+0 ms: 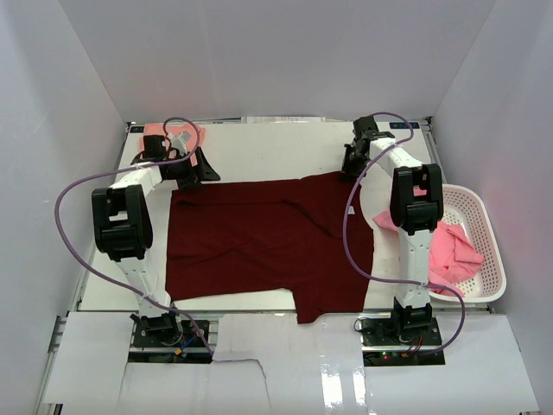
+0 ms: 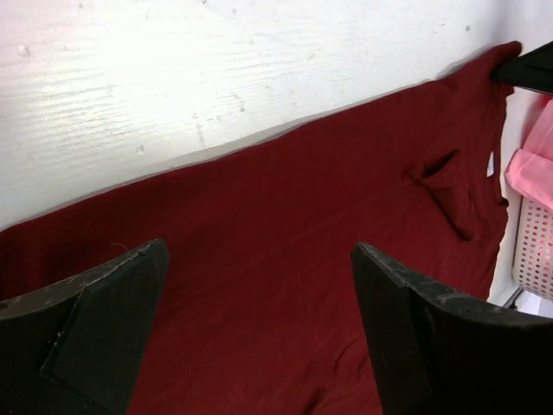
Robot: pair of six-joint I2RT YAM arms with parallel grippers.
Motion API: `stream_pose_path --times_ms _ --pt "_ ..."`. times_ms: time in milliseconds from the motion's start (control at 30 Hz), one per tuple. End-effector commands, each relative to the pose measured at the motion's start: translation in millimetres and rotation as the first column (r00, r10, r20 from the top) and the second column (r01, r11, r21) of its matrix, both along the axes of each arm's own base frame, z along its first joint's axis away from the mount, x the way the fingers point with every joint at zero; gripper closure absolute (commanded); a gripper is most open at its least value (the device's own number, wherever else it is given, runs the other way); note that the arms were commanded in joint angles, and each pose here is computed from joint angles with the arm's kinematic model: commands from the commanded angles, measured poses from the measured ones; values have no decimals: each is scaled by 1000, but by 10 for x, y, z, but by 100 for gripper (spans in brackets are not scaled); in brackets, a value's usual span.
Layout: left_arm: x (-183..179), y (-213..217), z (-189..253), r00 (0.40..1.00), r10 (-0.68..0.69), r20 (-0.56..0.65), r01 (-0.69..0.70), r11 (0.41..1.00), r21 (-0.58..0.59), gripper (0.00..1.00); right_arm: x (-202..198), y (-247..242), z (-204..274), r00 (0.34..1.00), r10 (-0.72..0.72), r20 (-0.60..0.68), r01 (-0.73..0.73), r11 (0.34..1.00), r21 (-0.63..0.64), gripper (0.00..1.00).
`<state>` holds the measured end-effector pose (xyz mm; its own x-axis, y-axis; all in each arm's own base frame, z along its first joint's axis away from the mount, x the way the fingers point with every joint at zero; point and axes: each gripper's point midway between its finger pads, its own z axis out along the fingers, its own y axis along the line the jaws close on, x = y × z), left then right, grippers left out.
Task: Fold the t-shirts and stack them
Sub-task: Fold the flattened tshirt in 1/3 of the way
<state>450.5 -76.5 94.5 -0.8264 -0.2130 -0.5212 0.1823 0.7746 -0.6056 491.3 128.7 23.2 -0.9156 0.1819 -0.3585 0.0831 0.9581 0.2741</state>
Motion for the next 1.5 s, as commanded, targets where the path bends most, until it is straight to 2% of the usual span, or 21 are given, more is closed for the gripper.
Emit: stream_pose_path --times_ms 0,267,600,733,867,1033,1133,1367,1467 --pt "40 -27 -146 1000 -12 -20 12 1000 -6 2 -64 -129 -269 998 -1 -56 -2 999 -51 92" --pt "280 -3 -330 999 -4 -45 4 1000 -4 2 -78 -157 -294 998 -8 -62 5 998 -62 92" --pt "344 40 -633 995 6 -96 -4 1000 22 2 -43 -204 -336 998 -24 -63 20 997 -69 92" --pt "354 31 -596 996 4 -90 -3 1000 16 2 30 -186 -303 998 -23 -52 20 999 -51 92" --pt "412 -30 -179 1000 -2 -22 1 1000 -28 2 59 -175 -239 999 -24 -37 23 999 -44 92" --pt "767 -105 519 995 6 100 5 994 -110 2 57 -160 -228 999 -19 -38 18 999 -36 92" --pt "1008 -72 635 990 25 137 -11 994 -107 2 46 -150 -232 999 -18 -41 16 999 -30 92" --pt "1415 189 192 983 119 137 -123 992 20 2 44 -162 -221 999 -18 -37 16 999 -37 92" --pt "1533 205 82 983 124 139 -128 992 21 2 39 -166 -234 999 -18 -40 17 999 -38 92"
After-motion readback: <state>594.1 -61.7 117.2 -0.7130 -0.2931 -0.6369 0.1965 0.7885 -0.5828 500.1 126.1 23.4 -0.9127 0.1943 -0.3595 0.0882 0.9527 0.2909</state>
